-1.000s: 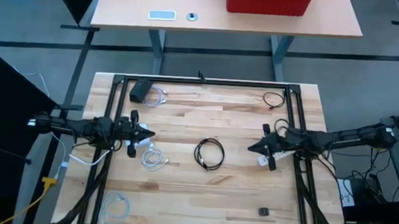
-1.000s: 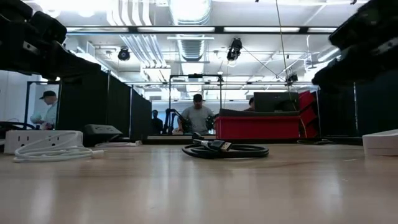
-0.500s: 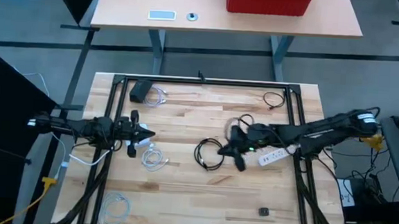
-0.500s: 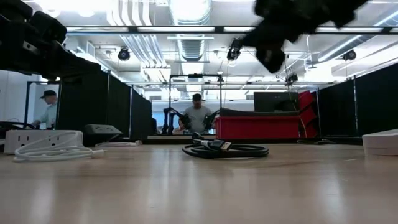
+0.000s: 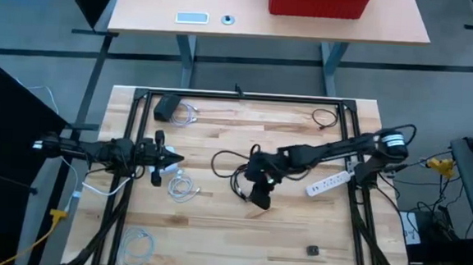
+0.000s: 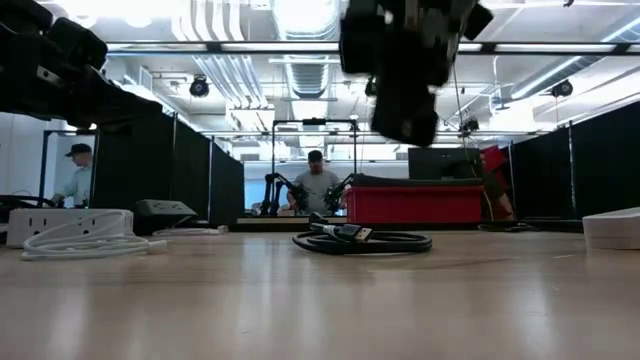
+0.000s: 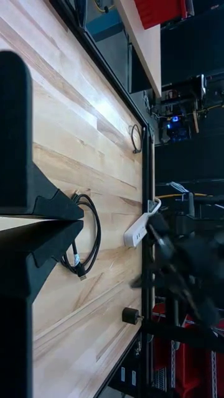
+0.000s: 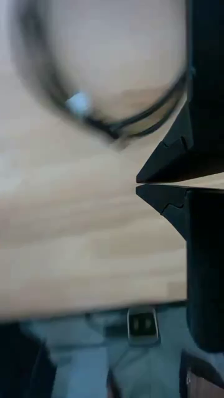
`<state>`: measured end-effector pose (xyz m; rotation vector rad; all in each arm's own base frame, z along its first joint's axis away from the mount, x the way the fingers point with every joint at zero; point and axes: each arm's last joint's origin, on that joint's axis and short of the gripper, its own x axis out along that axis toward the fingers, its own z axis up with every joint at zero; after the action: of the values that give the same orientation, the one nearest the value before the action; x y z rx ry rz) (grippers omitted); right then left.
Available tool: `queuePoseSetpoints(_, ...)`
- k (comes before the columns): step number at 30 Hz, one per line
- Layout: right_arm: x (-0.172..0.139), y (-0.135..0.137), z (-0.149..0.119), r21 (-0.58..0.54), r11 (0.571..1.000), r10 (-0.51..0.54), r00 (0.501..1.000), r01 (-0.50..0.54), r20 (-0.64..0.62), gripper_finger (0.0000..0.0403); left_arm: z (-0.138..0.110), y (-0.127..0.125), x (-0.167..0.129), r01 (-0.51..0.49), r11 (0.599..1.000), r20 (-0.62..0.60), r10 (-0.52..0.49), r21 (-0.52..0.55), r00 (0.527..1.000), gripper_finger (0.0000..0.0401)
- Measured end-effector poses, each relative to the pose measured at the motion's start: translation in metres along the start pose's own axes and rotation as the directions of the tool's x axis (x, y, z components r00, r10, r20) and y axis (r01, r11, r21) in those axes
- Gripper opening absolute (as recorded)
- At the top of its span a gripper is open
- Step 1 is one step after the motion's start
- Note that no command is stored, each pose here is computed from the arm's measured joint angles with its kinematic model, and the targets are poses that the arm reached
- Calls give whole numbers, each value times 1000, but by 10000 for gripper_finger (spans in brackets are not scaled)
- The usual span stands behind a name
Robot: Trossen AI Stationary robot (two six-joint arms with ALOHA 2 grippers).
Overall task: Insert USB
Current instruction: Insert the bottom black charger cable into the black charger adapter
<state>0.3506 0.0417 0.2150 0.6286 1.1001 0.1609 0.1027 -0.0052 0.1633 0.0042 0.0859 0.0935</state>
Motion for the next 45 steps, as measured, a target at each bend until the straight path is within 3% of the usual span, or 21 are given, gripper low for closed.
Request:
queuePoseSetpoints(4,14,3,-1,145,989,-23,998,30,-53,0,0,0,0,0,1000,0,0,0,1000,0)
queuePoseSetpoints(10,12,18,-3,241,965,-109,994,101,23,0,0,0,0,0,1000,-1,0,0,1000,0)
queuePoseSetpoints(13,10,22,-5,281,956,-100,995,90,24,0,0,0,0,0,1000,-1,0,0,1000,0)
queuePoseSetpoints(17,12,26,-8,213,977,-18,999,27,-40,0,0,0,0,0,1000,0,0,0,1000,0)
queuePoseSetpoints(21,11,25,-7,125,991,-56,998,56,-7,0,0,0,0,0,1000,0,0,0,1000,0)
queuePoseSetpoints(24,10,25,-7,-9,996,-91,996,91,18,0,0,0,0,0,1000,0,0,0,1000,0)
queuePoseSetpoints(27,11,25,-8,-97,972,-204,975,212,90,0,0,0,0,0,1000,-1,0,0,1000,0)
queuePoseSetpoints(31,12,24,-7,-82,905,-390,892,417,228,0,0,0,0,0,1000,-1,0,0,1000,0)
queuePoseSetpoints(34,21,22,-9,-80,872,-450,854,484,263,0,0,0,0,0,1000,-1,0,0,1000,0)
queuePoseSetpoints(37,29,18,-10,-100,875,-443,866,474,234,0,0,0,0,0,1000,-2,0,0,1000,0)
queuePoseSetpoints(41,32,20,-11,-64,922,-366,915,381,171,4,0,0,0,0,1000,-4,0,1,1000,0)
queuePoseSetpoints(45,31,30,-22,-61,952,-295,951,301,90,43,0,0,0,0,1000,-4,0,1,1000,0)
